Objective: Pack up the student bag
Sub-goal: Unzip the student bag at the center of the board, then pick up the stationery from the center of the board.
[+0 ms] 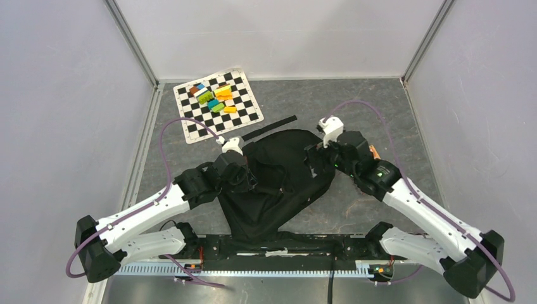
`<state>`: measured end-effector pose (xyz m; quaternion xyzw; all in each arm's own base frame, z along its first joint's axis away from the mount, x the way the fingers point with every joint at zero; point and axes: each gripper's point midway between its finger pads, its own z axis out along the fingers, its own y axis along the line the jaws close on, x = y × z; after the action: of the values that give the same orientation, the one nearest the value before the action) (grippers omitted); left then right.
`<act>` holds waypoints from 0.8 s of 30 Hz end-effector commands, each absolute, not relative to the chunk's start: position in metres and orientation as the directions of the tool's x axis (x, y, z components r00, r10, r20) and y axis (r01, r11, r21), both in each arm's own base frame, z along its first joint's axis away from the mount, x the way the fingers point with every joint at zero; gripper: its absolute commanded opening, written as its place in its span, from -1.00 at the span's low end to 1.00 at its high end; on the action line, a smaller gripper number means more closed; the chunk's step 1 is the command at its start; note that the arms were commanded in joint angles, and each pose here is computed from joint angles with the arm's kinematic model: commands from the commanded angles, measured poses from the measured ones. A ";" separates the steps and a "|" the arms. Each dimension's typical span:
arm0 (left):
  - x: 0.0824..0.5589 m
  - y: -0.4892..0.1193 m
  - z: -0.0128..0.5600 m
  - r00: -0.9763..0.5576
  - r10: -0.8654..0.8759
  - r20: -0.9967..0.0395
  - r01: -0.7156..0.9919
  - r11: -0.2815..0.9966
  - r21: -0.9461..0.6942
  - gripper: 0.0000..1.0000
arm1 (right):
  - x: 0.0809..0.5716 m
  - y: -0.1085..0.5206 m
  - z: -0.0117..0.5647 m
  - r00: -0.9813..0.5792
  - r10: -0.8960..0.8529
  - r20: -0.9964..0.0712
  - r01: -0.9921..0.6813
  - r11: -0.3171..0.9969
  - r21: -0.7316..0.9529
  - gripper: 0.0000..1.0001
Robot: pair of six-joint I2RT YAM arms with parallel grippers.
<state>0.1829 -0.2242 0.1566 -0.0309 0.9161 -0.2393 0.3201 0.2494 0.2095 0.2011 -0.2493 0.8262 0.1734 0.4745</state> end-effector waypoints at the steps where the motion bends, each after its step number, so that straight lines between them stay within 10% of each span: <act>1: 0.187 -0.222 0.171 -0.770 -0.217 -0.600 0.105 0.885 -0.454 -0.96 | 0.250 0.144 0.180 -0.515 -0.280 -0.810 -0.439 0.898 -0.032 0.96; 13: 0.188 -0.225 0.174 -0.767 -0.204 -0.609 0.127 0.881 -0.456 -0.96 | 0.257 0.035 0.100 -0.747 -0.119 -0.654 -0.121 0.992 -0.042 0.96; 24: 0.189 -0.229 0.177 -0.766 -0.203 -0.610 0.141 0.873 -0.468 -0.96 | 0.277 0.035 0.061 -0.799 -0.177 -0.575 -0.161 0.984 -0.079 0.71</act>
<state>0.1836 -0.2254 0.1592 -0.0299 0.9147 -0.2422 0.3222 0.2511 0.0338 0.0486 -0.0787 0.9636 -0.0101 0.2552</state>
